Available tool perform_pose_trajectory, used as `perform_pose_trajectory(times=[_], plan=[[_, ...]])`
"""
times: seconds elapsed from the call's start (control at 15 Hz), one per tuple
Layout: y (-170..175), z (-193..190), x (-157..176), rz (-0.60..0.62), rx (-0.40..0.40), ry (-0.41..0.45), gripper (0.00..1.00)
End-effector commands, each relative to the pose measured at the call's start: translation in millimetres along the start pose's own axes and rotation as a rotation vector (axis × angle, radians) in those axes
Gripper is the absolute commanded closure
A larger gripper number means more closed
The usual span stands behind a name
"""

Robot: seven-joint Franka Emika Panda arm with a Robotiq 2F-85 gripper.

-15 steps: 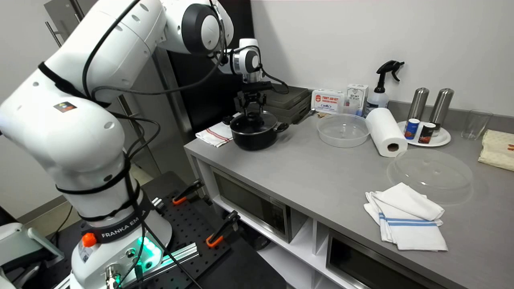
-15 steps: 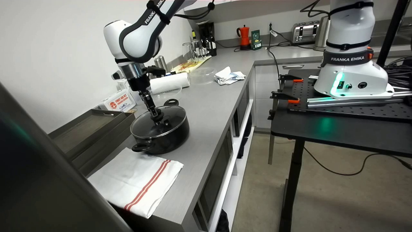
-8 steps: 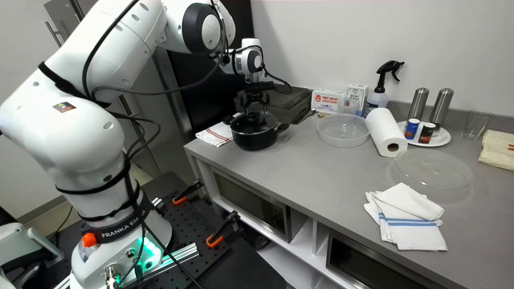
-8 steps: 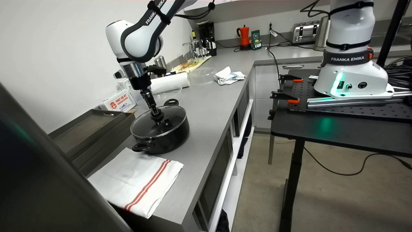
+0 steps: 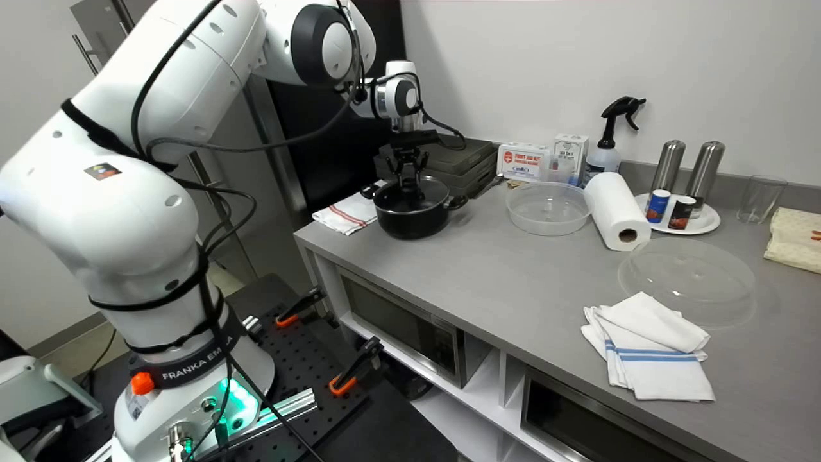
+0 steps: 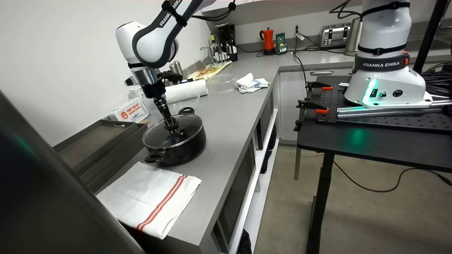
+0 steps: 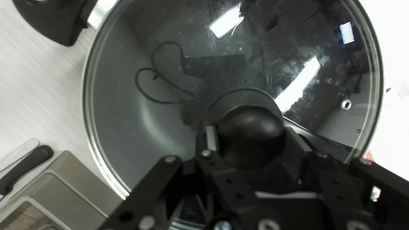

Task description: Remove the lid from the pot

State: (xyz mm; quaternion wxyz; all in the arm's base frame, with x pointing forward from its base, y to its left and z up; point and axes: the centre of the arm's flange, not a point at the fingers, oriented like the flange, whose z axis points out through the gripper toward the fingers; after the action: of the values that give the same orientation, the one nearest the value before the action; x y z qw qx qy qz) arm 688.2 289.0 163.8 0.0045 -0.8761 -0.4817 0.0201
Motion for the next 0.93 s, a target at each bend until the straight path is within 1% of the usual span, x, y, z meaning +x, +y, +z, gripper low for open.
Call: perform_pose_trajectory(times=[0.0,0.13,0.4,0.73,0.87], plan=[[1,-6,-9,-0.020,-0.014,-0.013,0.75],[0,-8,-10,-0.020,-0.014,-0.010,0.75],[-14,-27,-16,-0.031,-0.031,-0.009,0.75],[-35,-64,-26,-0.054,-0.083,-0.024,0.75],[-38,-81,-30,-0.061,-0.103,-0.027,0.75]])
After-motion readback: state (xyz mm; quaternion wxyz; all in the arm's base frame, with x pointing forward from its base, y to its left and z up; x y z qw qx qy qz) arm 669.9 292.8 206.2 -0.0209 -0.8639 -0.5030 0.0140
